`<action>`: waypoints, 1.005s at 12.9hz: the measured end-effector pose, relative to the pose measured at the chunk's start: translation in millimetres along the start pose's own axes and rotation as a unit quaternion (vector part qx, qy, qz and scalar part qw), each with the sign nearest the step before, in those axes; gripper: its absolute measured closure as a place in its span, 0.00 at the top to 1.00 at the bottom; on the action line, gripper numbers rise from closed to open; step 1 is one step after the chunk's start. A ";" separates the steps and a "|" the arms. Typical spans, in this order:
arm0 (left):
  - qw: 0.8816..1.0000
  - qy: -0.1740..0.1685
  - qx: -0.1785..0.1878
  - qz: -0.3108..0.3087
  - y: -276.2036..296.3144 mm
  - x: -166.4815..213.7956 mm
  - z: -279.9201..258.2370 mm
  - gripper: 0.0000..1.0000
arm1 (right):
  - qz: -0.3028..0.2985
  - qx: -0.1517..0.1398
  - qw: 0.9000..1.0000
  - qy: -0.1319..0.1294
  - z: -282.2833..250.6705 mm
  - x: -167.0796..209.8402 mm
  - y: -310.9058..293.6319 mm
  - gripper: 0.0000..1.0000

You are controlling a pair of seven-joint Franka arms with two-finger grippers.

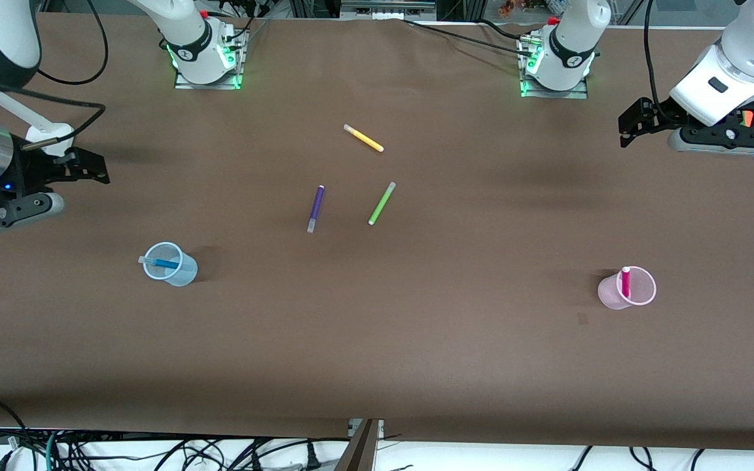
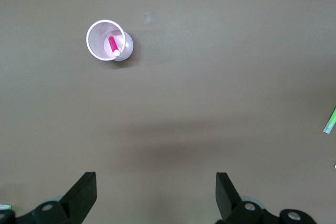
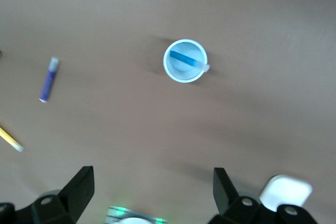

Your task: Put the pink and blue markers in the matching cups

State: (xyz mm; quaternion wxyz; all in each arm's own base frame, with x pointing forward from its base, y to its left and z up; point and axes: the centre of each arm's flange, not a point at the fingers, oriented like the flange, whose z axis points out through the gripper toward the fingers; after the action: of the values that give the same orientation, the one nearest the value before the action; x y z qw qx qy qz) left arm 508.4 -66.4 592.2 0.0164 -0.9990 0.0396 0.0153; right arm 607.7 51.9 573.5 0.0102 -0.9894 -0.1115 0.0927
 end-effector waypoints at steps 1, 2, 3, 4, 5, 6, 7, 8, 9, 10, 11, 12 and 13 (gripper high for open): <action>1.000 0.004 -0.001 0.004 -0.7 2.5 -3.9 1.00 | 0.033 0.005 0.999 -0.002 -0.4 -3.0 -10.2 1.00; 1.000 0.004 -0.002 0.005 -2.4 6.5 -9.3 1.00 | 0.058 0.009 0.998 -0.006 2.6 -7.2 -18.0 1.00; 1.000 -0.002 -0.003 0.004 -5.4 11.8 -15.4 1.00 | 0.073 0.011 0.997 -0.010 7.2 -13.1 -20.5 1.00; 1.000 -0.008 -0.005 0.003 -8.7 18.4 -20.2 1.00 | 0.081 0.013 0.997 -0.012 12.0 -20.2 -17.7 1.00; 1.000 -0.013 -0.006 0.002 -10.9 23.9 -20.1 1.00 | 0.087 0.015 0.996 -0.014 15.6 -26.7 -11.2 1.00; 1.000 -0.019 -0.006 0.002 -12.0 27.5 -16.8 1.00 | 0.095 0.017 0.995 -0.014 16.8 -31.9 -3.0 1.00; 1.000 -0.022 -0.007 0.002 -12.1 30.1 -13.9 1.00 | 0.105 0.018 0.994 -0.009 13.3 -37.5 7.4 1.00; 1.000 -0.022 -0.007 0.002 -12.1 31.6 -13.3 1.00 | 0.116 0.020 0.993 0.001 3.6 -45.9 20.0 1.00; 1.000 -0.022 -0.007 0.002 -12.6 32.7 -13.2 1.00 | 0.127 0.021 0.992 0.014 -8.3 -56.2 30.4 1.00; 1.000 -0.021 -0.007 0.002 -13.0 33.6 -13.3 1.00 | 0.134 0.021 0.990 0.025 -19.5 -66.1 36.7 1.00; 1.000 -0.021 -0.008 0.001 -13.1 34.0 -13.4 1.00 | 0.136 0.021 0.990 0.034 -27.9 -73.5 37.9 1.00; 1.000 -0.021 -0.008 0.001 -13.1 34.2 -13.2 1.00 | 0.136 0.020 0.990 0.037 -31.7 -77.1 37.0 1.00; 1.000 -0.021 -0.008 0.001 -13.1 34.3 -13.2 1.00 | 0.136 0.019 0.990 0.038 -32.5 -78.6 36.4 1.00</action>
State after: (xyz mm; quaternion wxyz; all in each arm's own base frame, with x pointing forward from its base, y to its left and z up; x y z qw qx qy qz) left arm 544.0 -56.5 604.6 0.0097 -0.9984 0.0406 0.0371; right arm 546.4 -1.0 618.1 0.0205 -0.9978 0.0260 0.0576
